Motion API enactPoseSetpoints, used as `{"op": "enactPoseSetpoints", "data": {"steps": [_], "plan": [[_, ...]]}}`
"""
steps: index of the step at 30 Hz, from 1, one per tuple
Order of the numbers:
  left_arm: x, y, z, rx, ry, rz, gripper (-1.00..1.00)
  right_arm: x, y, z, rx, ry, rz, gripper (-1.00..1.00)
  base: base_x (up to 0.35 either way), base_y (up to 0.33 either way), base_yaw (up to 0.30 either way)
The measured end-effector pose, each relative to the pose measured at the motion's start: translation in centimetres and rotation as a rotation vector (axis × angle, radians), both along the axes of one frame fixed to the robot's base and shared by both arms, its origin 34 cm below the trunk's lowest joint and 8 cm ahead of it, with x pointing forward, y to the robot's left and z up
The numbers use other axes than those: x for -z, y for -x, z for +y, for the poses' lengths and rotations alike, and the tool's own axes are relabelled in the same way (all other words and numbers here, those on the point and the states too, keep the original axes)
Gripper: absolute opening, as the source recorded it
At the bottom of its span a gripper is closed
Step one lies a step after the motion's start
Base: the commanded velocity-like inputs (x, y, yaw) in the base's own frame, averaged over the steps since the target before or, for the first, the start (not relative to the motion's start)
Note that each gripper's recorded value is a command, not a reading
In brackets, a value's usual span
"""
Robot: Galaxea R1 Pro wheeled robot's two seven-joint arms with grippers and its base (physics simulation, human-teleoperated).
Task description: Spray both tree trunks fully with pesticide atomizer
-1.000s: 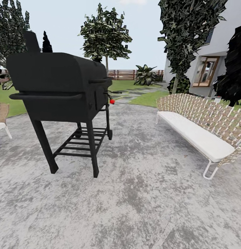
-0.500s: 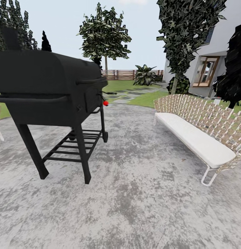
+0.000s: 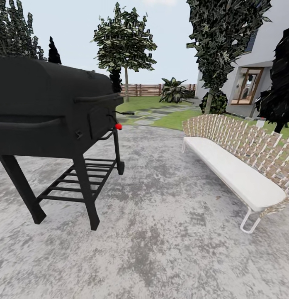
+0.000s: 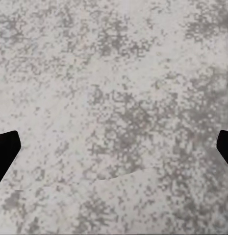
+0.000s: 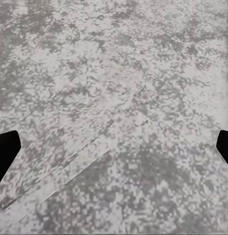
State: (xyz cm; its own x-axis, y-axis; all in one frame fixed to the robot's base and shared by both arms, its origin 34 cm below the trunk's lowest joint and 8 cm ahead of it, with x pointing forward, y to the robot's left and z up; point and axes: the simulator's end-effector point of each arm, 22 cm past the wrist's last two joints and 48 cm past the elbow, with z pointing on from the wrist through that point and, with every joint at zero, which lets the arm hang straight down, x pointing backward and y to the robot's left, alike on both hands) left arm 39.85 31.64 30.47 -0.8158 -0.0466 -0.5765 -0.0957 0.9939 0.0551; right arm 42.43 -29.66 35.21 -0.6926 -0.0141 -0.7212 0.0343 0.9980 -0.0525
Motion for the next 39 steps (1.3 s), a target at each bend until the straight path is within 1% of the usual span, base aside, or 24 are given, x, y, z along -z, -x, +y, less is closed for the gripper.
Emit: {"op": "enactPoseSetpoints", "data": {"steps": [15, 27, 36, 39], "plan": [[0.01, 0.02, 0.09, -0.002, 0.0, 0.001, 1.0, 0.0, 0.0, 0.0, 0.0, 0.0, 0.0, 1.0, 0.24, -0.196, 0.0], [0.02, 0.06, 0.15, -0.004, 0.0, 0.002, 1.0, -0.01, -0.01, 0.0, 0.0, 0.0, -0.001, 1.0, 0.287, -0.184, 0.004], [0.02, 0.07, 0.15, -0.004, 0.0, 0.002, 1.0, -0.01, -0.01, -0.02, 0.001, 0.001, -0.001, 1.0, 0.301, -0.169, 0.186], [0.02, 0.07, 0.15, -0.004, 0.0, 0.002, 1.0, -0.01, -0.01, -0.01, 0.0, 0.0, 0.0, 1.0, 0.301, -0.169, 0.068]]}}
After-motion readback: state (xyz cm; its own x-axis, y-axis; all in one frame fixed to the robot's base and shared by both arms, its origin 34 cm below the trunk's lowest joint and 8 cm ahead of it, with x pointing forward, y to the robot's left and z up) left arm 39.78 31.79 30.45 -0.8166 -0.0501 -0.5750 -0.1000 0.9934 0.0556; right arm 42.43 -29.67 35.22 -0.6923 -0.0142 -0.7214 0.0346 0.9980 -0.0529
